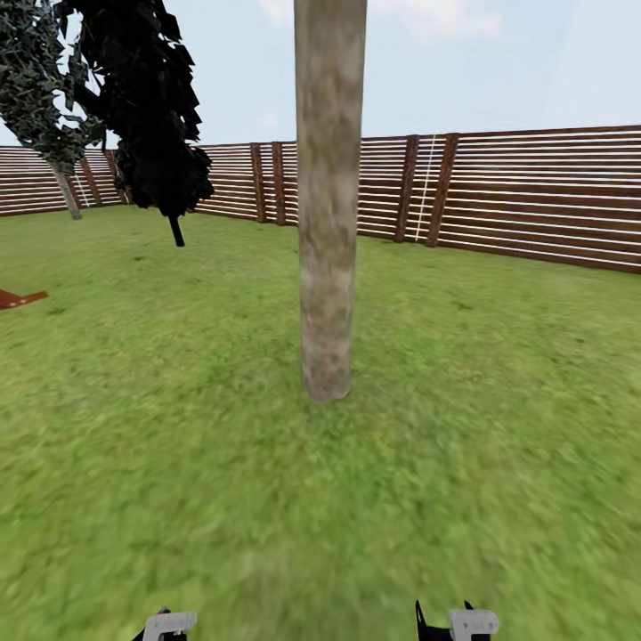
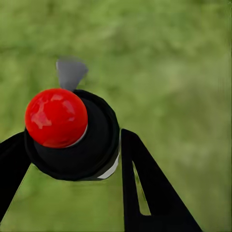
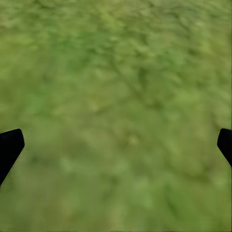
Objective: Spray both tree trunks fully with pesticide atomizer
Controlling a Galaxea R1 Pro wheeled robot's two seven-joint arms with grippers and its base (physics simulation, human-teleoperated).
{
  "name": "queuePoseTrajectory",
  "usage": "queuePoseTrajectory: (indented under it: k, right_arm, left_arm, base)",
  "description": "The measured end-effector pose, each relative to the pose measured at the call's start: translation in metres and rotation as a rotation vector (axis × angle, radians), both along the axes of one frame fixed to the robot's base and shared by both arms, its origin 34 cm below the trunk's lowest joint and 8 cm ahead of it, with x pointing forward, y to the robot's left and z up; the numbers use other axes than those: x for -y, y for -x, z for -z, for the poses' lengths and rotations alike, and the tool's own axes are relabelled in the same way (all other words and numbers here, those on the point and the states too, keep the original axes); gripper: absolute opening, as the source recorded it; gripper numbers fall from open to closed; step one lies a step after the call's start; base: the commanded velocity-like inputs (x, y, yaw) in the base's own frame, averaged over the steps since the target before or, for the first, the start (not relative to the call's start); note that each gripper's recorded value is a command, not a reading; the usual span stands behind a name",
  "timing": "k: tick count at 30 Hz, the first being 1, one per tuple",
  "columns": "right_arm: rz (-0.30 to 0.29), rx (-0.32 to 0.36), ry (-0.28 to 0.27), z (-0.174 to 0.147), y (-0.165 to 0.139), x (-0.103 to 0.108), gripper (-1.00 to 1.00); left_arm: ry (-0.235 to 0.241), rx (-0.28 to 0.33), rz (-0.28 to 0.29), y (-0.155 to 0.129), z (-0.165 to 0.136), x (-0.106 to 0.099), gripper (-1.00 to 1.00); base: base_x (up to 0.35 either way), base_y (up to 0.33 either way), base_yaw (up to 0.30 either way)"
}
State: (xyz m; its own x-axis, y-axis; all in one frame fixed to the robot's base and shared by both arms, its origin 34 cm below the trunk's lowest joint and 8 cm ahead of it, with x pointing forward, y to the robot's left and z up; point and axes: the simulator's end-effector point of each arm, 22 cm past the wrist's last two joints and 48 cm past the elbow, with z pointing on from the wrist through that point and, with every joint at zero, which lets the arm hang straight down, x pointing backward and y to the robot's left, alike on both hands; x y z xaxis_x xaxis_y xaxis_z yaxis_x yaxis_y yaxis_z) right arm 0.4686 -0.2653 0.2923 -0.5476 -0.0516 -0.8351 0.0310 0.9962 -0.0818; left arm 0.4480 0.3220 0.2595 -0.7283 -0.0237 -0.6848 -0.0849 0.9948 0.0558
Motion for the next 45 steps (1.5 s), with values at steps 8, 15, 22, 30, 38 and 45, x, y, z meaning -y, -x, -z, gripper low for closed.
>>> queuePoseTrajectory:
  k: [8, 15, 22, 30, 38, 45]
  right_arm:
    - [0.0, 0.0, 0.0, 0.0, 0.0, 0.0, 1.0]
    - [0.002, -0.001, 0.0, 0.0, 0.0, 0.0, 1.0]
    - [0.005, 0.0, 0.001, 0.0, 0.0, 0.002, 1.0]
    - [0.002, 0.058, -0.026, -0.014, -0.021, -0.009, 1.0]
    - [-0.636, 0.137, 0.052, -0.07, -0.092, -0.153, 1.0]
    - [-0.993, 0.019, -0.022, -0.114, -0.108, -0.229, 1.0]
  left_arm:
    - [0.0, 0.0, 0.0, 0.0, 0.0, 0.0, -1.0]
    - [-0.001, -0.001, 0.01, 0.0, 0.0, 0.001, -1.0]
    - [-0.001, 0.015, 0.046, -0.009, -0.004, 0.011, -1.0]
    - [0.023, 0.042, 0.518, -0.033, -0.019, 0.088, -1.0]
    - [0.12, -0.208, 0.98, -0.054, -0.04, 0.136, -1.0]
    - [0.076, -0.365, 1.093, -0.058, -0.048, 0.131, -1.0]
  base:
    - [0.339, 0.0, 0.0]
    - [0.197, 0.0, 0.0]
    - [0.004, 0.0, 0.0]
    - [0.0, 0.0, 0.0]
    - [0.0, 0.0, 0.0]
    - [0.0, 0.0, 0.0]
